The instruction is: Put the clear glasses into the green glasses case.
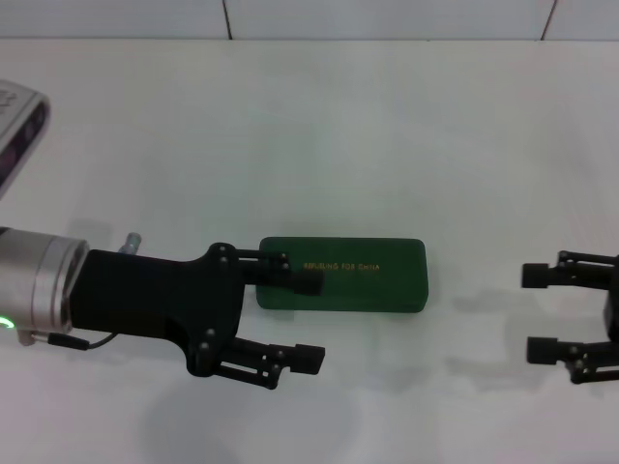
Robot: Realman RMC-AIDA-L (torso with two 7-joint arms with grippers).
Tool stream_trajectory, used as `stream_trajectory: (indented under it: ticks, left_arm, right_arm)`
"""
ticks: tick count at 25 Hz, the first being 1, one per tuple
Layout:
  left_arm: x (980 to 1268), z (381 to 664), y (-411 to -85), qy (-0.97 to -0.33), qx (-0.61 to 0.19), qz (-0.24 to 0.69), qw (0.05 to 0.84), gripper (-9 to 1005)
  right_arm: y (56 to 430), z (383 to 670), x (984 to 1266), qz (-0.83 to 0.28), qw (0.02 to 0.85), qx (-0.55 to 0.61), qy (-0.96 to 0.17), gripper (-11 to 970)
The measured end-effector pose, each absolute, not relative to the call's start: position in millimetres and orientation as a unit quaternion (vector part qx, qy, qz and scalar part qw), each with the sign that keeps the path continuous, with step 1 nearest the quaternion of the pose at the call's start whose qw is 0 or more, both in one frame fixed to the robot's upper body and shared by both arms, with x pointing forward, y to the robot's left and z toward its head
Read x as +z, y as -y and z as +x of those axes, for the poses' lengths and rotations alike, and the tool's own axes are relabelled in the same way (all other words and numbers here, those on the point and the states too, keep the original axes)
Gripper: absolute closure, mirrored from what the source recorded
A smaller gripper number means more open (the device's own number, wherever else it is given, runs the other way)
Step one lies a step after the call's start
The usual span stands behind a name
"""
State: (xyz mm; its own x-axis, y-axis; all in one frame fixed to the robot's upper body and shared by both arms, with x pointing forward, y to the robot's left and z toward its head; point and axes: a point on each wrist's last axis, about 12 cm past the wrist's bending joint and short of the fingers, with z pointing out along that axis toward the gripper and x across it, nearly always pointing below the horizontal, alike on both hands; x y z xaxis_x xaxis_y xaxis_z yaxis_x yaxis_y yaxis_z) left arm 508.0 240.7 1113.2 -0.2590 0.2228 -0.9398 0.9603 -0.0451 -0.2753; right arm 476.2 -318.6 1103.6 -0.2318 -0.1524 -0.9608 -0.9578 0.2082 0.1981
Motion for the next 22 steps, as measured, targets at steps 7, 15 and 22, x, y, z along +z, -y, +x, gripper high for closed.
stream_trajectory:
  ticks: [7,15,22]
  left_arm:
    - [1114.6,507.5,-248.3,-0.595,-0.522,0.493,0.361,154]
    - [1114.6,507.0,-254.5,-0.596,-0.514,0.493,0.371,103]
    - [1114.1,506.6,-258.6,-0.601,-0.511,0.486,0.376,103]
  right_arm:
    - [295.5,476.3,1105.4,-0.461,0.435,0.488,-0.6,150]
    - [279.4,478.7,1103.0,-0.48,0.438,0.492,-0.579,150]
    - [263.3,485.4,1096.0,-0.492,0.458,0.475,-0.568,150]
